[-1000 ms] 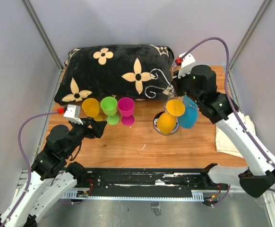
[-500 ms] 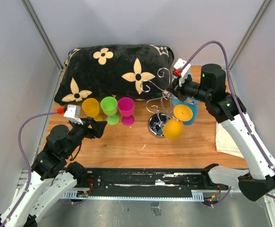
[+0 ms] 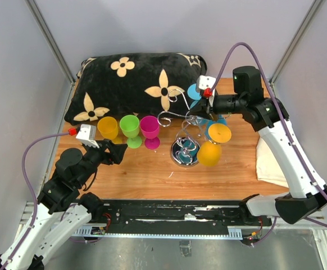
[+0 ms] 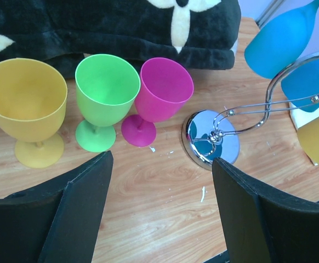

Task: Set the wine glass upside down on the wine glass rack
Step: Adjust the wine rack at the center of the board.

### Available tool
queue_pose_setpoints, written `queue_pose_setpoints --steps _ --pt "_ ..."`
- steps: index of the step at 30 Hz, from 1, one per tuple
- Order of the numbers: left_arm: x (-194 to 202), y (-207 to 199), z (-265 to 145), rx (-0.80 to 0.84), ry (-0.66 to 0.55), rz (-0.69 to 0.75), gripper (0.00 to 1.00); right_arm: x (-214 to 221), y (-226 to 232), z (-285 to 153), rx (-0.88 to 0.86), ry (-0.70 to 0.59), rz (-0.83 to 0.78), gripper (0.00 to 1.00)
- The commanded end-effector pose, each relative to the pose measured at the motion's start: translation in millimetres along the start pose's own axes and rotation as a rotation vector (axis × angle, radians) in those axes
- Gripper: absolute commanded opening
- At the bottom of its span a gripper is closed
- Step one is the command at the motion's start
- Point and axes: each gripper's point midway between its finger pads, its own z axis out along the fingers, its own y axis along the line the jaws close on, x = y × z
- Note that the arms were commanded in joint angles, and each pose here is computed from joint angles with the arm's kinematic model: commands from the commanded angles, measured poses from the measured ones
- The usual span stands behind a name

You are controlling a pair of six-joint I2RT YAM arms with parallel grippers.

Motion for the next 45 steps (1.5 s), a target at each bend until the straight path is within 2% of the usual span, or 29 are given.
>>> queue_pose_setpoints --steps 1,6,16,29,31,34,40,42,45 --pt "-4.5 -1.7 2.6 0.005 -0.025 -0.001 0.77 -27.9 20.3 -10.9 -0.129 -0.113 -0.171 0.01" --pt "-3.8 -1.8 3.5 0.006 -0.023 0.001 0.77 -35.8 23.3 -14.5 -0.193 -0.173 -0.174 0.03" --pt "-2.4 -1.5 4.5 0.004 -0.018 0.004 0.78 -27.1 17.3 0.5 -0.258 -0.163 -0.118 0.15" --pt "-2.1 -0.6 4.6 0.001 -0.018 0.005 0.77 -49.6 -7.5 0.2 -0.109 -0.197 -0.124 0.51" --pt "-3.1 -0.8 4.0 0.002 -0.022 0.005 0.77 -55.1 -7.5 -2.9 -0.088 -0.209 -0.104 0.61" --pt "-2.5 -0.5 4.0 0.001 -0.020 0.005 0.78 -59.3 -9.2 -3.7 -0.020 -0.221 -0.058 0.65" --pt "-3.4 -0.8 3.2 0.003 -0.025 0.004 0.78 -62.2 -28.0 11.4 0.343 -0.239 0.061 0.71" --pt "-3.8 -0.5 2.4 0.003 -0.029 0.004 0.77 -61.9 -28.6 14.3 0.432 -0.236 0.112 0.77" --pt "-4.2 -0.7 1.9 0.005 -0.032 0.001 0.78 -64.1 -23.4 14.6 0.541 -0.255 0.185 0.79"
